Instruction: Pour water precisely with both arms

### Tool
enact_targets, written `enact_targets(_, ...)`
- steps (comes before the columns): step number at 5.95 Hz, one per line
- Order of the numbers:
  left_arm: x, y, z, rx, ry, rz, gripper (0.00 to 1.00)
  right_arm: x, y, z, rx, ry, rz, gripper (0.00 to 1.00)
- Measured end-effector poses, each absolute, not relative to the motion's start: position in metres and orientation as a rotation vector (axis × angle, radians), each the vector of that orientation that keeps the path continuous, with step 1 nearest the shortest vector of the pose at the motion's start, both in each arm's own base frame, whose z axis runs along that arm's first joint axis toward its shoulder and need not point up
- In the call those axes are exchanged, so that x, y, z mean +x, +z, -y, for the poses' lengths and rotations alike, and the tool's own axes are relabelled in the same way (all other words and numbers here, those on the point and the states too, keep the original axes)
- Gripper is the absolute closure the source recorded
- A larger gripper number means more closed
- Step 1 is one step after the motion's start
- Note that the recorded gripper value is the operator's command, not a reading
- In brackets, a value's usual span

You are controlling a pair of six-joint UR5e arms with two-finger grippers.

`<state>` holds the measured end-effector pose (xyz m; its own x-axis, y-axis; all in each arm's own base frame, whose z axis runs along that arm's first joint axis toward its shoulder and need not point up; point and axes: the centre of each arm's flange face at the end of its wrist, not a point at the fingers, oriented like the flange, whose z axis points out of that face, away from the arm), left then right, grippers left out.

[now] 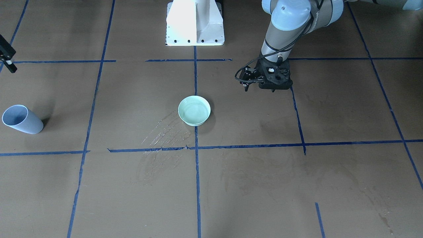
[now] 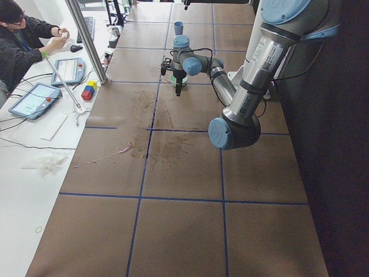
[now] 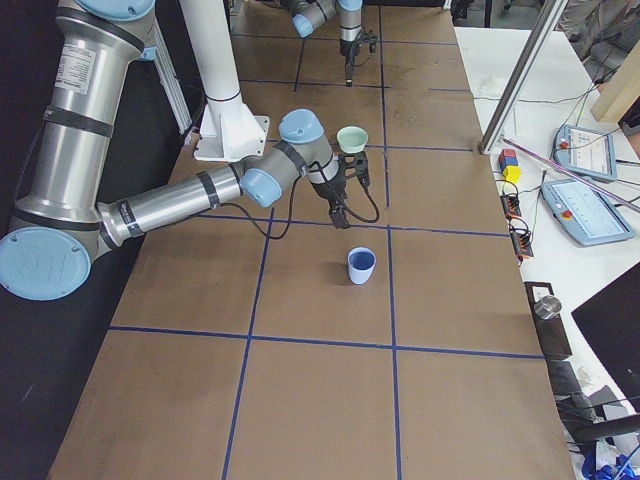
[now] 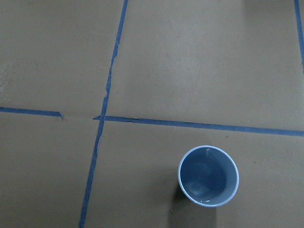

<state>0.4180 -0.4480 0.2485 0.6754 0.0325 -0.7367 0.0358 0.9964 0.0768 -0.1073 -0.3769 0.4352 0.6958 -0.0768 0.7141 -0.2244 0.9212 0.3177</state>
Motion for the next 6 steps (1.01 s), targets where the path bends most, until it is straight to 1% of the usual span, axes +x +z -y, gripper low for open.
enact_targets(1, 0.42, 0.247, 0.448, 0.084, -0.011, -0.833, 0.0, -0.124, 0.444, 0.365, 0.437, 0.132, 0.772, 0.01)
enact_targets(2, 0.42, 0.246, 0.448, 0.083, -0.013, -0.834, 0.0, -0.139, 0.45, 0.356, 0.468, 0.172, 0.75, 0.0)
enact_targets(4, 0.421, 0.247, 0.448, 0.081, -0.014, -0.832, 0.0, -0.166, 0.468, 0.335, 0.574, 0.187, 0.686, 0.0)
enact_targets(6, 0.421, 0.249, 0.448, 0.081, -0.01, -0.829, 0.0, -0.213, 0.508, 0.316, 0.71, 0.242, 0.605, 0.0)
